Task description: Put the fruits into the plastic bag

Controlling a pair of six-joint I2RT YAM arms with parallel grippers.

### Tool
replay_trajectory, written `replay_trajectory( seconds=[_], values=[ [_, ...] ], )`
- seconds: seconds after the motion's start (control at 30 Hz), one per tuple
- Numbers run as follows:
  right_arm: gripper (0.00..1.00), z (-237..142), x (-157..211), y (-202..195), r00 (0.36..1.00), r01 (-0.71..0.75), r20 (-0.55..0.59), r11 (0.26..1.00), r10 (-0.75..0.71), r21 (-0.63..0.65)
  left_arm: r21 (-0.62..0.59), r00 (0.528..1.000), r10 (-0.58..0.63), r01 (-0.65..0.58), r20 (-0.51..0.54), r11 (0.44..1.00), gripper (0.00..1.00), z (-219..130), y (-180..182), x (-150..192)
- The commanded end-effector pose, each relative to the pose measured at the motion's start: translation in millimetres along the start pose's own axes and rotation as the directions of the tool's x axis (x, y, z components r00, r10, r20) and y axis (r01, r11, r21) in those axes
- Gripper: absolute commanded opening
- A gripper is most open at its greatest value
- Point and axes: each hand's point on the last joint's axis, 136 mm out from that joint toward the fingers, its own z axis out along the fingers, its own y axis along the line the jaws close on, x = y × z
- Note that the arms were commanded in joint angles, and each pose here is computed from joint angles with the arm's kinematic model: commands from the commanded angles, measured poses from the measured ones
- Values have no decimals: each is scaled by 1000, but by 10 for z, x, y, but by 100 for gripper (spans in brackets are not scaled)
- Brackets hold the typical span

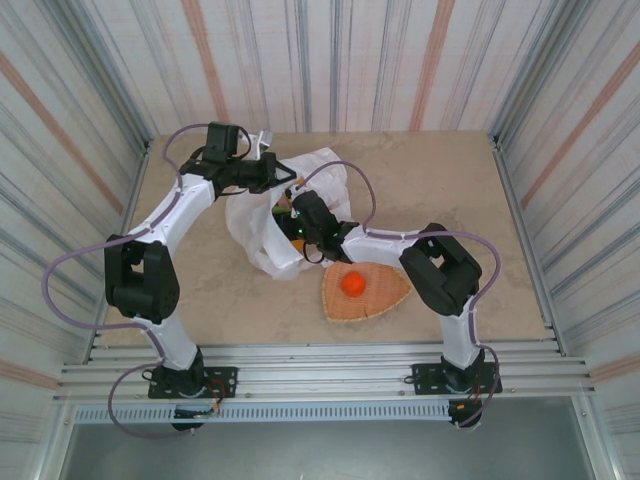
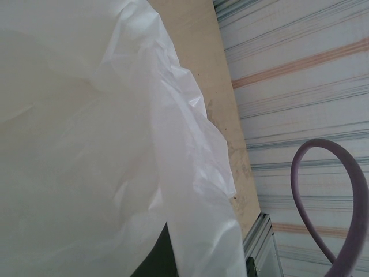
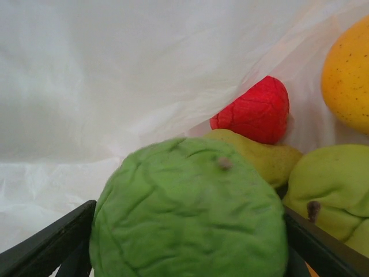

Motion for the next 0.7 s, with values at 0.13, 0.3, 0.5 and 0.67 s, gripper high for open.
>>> replay_trajectory(
  seconds=[0.13, 0.3, 0.5, 0.67],
  values=[
    [86, -12, -114, 80, 1000, -19, 16, 999, 20, -30, 8, 1000, -13, 13, -4, 1000, 0, -35, -1, 12],
    [89, -70, -130, 73, 1000, -9, 23, 1000, 10, -24, 6, 1000, -15, 15, -4, 1000, 0, -34, 3, 11],
    [87, -187, -121, 66, 1000, -1, 16, 1000, 1, -16, 8, 1000, -12, 12, -2, 1000, 0, -44, -11, 8],
    [84, -365, -76, 17, 999, 38, -1, 999, -38, 9, 7, 1000, -13, 13, -2, 1000, 0, -45, -9, 9]
  ],
)
